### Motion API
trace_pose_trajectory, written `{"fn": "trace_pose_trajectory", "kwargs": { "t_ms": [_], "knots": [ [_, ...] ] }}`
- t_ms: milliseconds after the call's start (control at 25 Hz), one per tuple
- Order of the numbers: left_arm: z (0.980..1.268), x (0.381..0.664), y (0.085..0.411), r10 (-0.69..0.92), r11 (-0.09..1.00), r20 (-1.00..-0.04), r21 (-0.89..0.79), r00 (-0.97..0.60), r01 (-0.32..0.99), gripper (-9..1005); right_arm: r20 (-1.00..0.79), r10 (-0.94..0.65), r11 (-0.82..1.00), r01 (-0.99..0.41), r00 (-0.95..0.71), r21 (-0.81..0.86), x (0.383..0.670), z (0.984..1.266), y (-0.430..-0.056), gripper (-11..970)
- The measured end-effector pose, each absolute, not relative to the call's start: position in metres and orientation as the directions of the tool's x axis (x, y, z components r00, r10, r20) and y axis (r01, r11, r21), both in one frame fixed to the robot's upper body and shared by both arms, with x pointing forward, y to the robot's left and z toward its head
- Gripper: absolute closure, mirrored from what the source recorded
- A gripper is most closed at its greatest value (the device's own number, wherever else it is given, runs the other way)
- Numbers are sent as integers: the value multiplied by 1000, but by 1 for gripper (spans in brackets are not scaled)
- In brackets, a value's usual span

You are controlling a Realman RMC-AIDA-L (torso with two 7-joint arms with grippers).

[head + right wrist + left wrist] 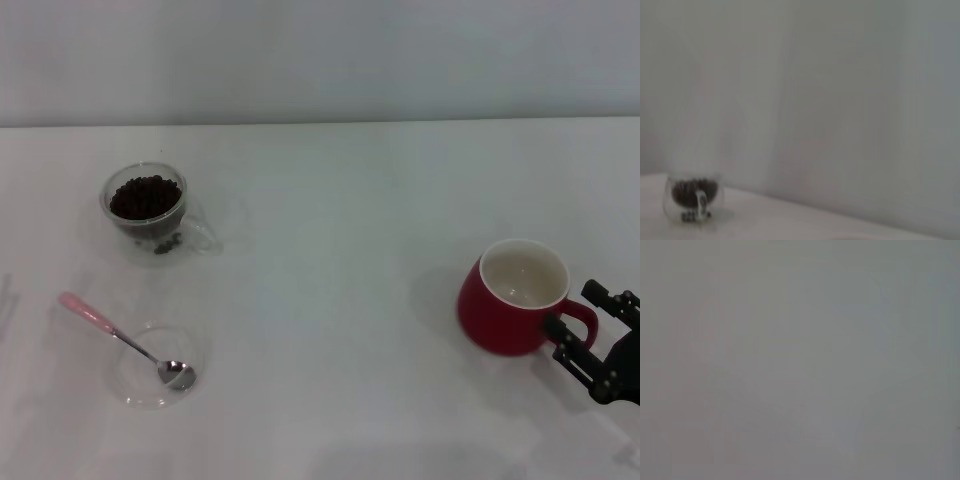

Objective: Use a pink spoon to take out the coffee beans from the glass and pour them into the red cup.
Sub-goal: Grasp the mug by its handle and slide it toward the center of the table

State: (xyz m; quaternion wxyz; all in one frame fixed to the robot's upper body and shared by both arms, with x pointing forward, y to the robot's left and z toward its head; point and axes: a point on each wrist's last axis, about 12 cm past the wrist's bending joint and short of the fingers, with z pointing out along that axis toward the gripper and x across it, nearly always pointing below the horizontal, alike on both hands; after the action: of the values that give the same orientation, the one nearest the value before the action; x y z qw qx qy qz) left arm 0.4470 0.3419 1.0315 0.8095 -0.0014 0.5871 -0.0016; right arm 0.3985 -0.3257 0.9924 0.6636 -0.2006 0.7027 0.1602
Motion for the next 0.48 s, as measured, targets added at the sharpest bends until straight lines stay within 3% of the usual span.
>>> {"fn": "trace_pose_trajectory", "kwargs": {
  "t_ms": [480],
  "knots": [
    [1033, 448, 344, 9, 1000, -948, 9, 317, -2, 120, -984, -133, 903, -424, -123, -69, 405, 981, -335, 322]
  ]
}}
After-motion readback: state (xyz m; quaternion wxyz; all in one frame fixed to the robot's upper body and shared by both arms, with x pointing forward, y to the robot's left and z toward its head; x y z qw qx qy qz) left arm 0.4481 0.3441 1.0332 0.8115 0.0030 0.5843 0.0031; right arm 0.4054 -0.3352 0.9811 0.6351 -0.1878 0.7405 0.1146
